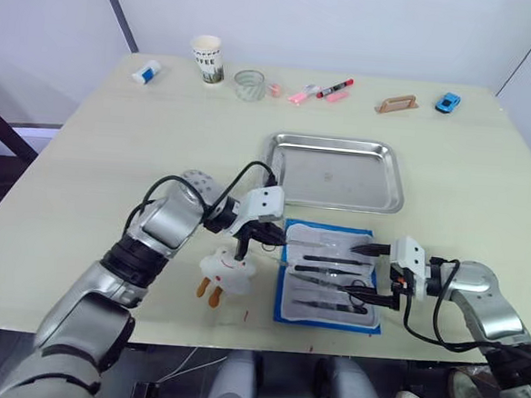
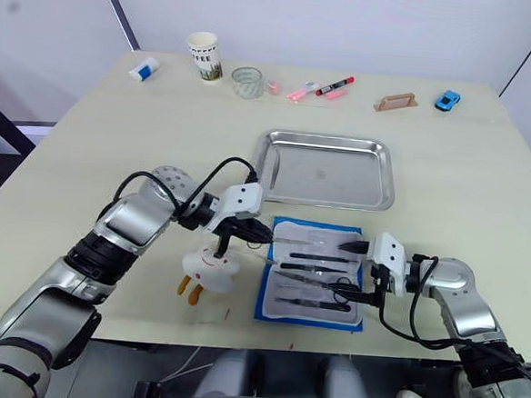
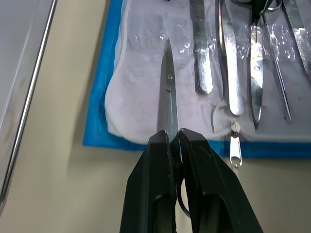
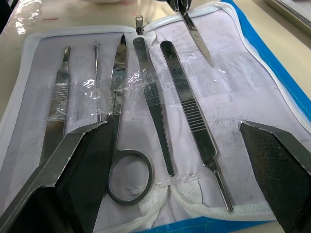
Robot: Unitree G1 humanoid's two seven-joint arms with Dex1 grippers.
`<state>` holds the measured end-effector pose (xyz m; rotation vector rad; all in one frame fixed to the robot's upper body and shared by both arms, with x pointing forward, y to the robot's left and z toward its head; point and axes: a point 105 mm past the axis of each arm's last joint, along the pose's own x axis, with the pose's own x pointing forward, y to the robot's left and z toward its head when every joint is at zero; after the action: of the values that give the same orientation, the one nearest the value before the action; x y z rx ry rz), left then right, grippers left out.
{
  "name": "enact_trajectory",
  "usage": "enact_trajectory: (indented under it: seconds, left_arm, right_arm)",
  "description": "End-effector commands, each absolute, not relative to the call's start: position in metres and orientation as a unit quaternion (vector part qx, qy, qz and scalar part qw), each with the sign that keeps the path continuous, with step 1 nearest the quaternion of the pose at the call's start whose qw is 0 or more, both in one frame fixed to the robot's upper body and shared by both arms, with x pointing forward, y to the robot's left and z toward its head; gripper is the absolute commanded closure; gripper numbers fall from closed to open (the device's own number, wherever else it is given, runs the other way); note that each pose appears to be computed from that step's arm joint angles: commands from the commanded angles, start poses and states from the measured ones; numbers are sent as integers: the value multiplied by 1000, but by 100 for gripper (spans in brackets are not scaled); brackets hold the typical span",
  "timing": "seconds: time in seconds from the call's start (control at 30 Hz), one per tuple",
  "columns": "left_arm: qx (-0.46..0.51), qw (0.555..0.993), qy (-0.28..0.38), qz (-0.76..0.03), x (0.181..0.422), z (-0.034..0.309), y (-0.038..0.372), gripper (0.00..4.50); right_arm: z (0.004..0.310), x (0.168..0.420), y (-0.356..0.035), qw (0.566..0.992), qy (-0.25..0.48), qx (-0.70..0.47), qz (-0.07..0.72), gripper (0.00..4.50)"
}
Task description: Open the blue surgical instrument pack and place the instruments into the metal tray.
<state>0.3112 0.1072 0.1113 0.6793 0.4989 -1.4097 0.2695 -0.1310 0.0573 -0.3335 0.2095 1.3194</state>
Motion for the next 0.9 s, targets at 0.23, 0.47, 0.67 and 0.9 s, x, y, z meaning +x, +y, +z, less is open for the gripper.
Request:
enact_trajectory:
  seconds: [0.23,0.47,0.67,0.9]
  left_arm:
    - [293,708,192,-612,304,141,130,439]
    - [229,764,160,-581,312,155,127,439]
    - [137,853,125,-488,339,174,111,439]
    - [67,945,80,-310,379,192,86,439]
  right_arm:
    - [27,262,-138,756,164,-163,613,0]
    - [29,264,-138,752,164,-164,617,0]
    - [29,262,-140,751,166,-165,617,0]
    - [30,260,-142,751,169,-166,616,0]
